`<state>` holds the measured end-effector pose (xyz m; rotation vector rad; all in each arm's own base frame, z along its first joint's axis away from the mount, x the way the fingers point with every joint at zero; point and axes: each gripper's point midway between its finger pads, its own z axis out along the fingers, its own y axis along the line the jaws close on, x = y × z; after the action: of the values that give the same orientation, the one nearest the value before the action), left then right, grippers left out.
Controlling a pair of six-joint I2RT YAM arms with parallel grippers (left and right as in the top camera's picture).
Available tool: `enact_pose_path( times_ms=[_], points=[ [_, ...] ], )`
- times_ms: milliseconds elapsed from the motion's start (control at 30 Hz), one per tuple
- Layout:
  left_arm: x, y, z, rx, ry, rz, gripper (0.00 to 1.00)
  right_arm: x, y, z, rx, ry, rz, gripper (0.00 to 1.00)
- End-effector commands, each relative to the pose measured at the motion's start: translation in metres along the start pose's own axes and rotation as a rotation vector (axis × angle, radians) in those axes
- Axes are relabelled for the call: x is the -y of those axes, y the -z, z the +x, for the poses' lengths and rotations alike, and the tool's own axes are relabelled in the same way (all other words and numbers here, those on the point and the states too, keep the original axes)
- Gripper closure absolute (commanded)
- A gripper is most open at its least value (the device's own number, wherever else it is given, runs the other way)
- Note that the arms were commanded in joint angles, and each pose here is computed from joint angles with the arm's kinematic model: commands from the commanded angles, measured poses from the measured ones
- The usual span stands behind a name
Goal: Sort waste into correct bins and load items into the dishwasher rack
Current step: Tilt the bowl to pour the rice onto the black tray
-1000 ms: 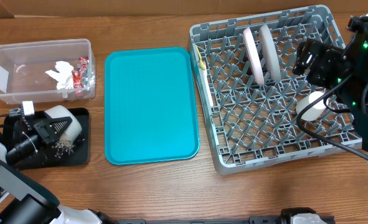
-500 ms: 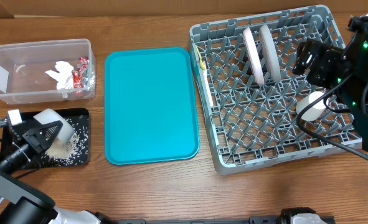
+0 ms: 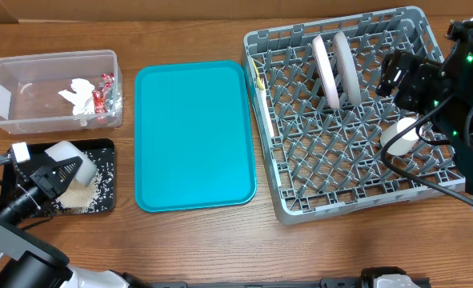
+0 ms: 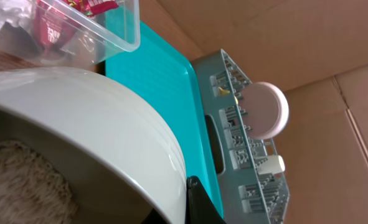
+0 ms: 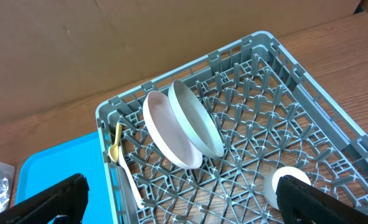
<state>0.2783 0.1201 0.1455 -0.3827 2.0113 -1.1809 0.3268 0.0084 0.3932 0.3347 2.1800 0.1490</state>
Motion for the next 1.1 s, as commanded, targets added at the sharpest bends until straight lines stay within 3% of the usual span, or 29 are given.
enact_pose_path(
  times_ms=[0,233,333,433,567,633,733,800,900,1067],
  points=[
    [0.002,0.002,0.001,0.023,-0.018,0.021,0.96,0.002,0.001,-0.003,0.011,-0.002,0.006,0.0],
    [0.017,0.004,-0.009,0.094,0.017,0.092,0.96,0.002,0.001,-0.003,0.011,-0.002,0.006,0.0],
    [0.009,0.003,-0.004,0.059,-0.106,0.052,0.96,0.002,0.001,-0.003,0.011,-0.002,0.006,0.0],
    [0.006,0.004,-0.003,0.049,0.045,0.041,0.96,0.002,0.001,-0.003,0.011,-0.002,0.006,0.0],
    [0.003,0.006,0.005,0.016,-0.092,0.012,0.96,0.002,0.001,-0.003,0.011,-0.002,0.006,0.0],
    [0.004,0.01,0.003,0.038,0.043,0.02,0.96,0.002,0.001,-0.003,0.012,-0.002,0.006,0.0],
    [-0.006,0.012,0.009,0.005,-0.082,-0.021,0.96,0.002,0.001,-0.003,0.012,-0.002,0.006,0.0],
    [-0.006,0.012,0.008,0.027,0.056,-0.011,0.96,0.002,0.001,-0.003,0.011,-0.002,0.006,0.0],
    [-0.006,0.014,0.012,0.012,-0.037,-0.02,0.96,0.002,0.001,-0.003,0.011,-0.002,0.006,0.0],
    [0.002,0.024,-0.004,0.122,0.057,0.028,0.96,0.002,0.001,-0.003,0.011,-0.002,0.006,0.0]
  ],
)
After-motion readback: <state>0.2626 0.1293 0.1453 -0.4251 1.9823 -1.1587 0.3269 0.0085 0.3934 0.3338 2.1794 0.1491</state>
